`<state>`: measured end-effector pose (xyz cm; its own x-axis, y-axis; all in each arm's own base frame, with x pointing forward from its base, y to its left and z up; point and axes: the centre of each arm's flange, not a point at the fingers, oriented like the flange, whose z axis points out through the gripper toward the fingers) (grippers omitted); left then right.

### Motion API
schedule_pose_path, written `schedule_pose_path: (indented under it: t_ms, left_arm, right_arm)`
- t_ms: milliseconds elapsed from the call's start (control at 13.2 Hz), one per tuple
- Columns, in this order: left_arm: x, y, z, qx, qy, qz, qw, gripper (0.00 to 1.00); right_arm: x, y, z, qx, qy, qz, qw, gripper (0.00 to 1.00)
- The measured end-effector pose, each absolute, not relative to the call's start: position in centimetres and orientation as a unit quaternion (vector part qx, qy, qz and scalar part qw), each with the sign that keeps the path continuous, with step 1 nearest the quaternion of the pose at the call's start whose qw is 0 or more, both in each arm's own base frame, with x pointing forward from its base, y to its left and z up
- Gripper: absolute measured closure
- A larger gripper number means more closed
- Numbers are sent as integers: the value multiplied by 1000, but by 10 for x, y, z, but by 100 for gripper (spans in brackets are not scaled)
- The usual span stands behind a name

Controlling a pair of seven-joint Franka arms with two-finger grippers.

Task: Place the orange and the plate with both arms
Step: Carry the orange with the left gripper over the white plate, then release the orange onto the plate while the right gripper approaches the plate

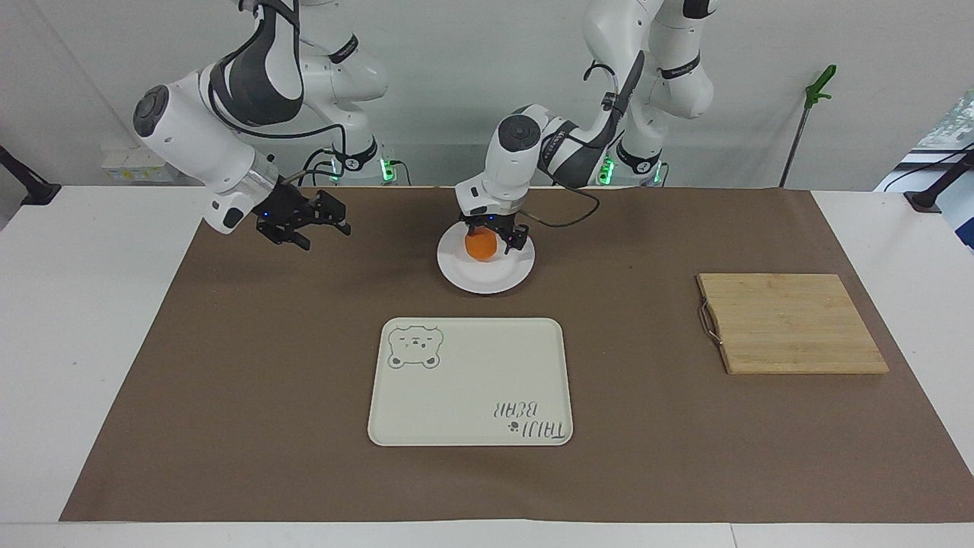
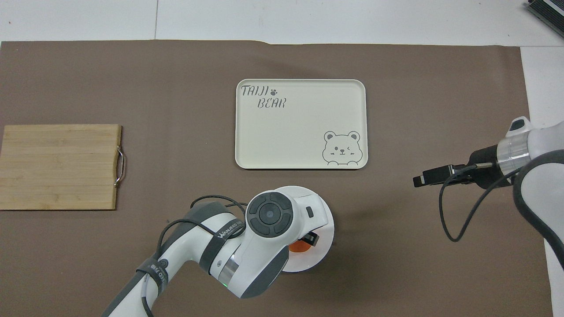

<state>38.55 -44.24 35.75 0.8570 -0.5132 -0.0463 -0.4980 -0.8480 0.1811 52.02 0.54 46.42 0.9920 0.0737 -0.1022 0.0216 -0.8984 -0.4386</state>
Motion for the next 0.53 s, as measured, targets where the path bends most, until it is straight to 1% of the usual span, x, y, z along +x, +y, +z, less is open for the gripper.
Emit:
schedule_pose_path:
  t_ms: [227,303,530]
  left_arm:
    - [393,-431,379,962,-255,-50,81,0]
    - [400,-420,388,964,-246,-49,82,0]
    - [444,-363,429,975,-209,-23,71,0]
  right_arm:
    - [513,9,447,-966,-29,69,249,0]
    - [509,11,439,-962,-29,75,259,0]
    - [500,17,419,-952,-13,88,293,0]
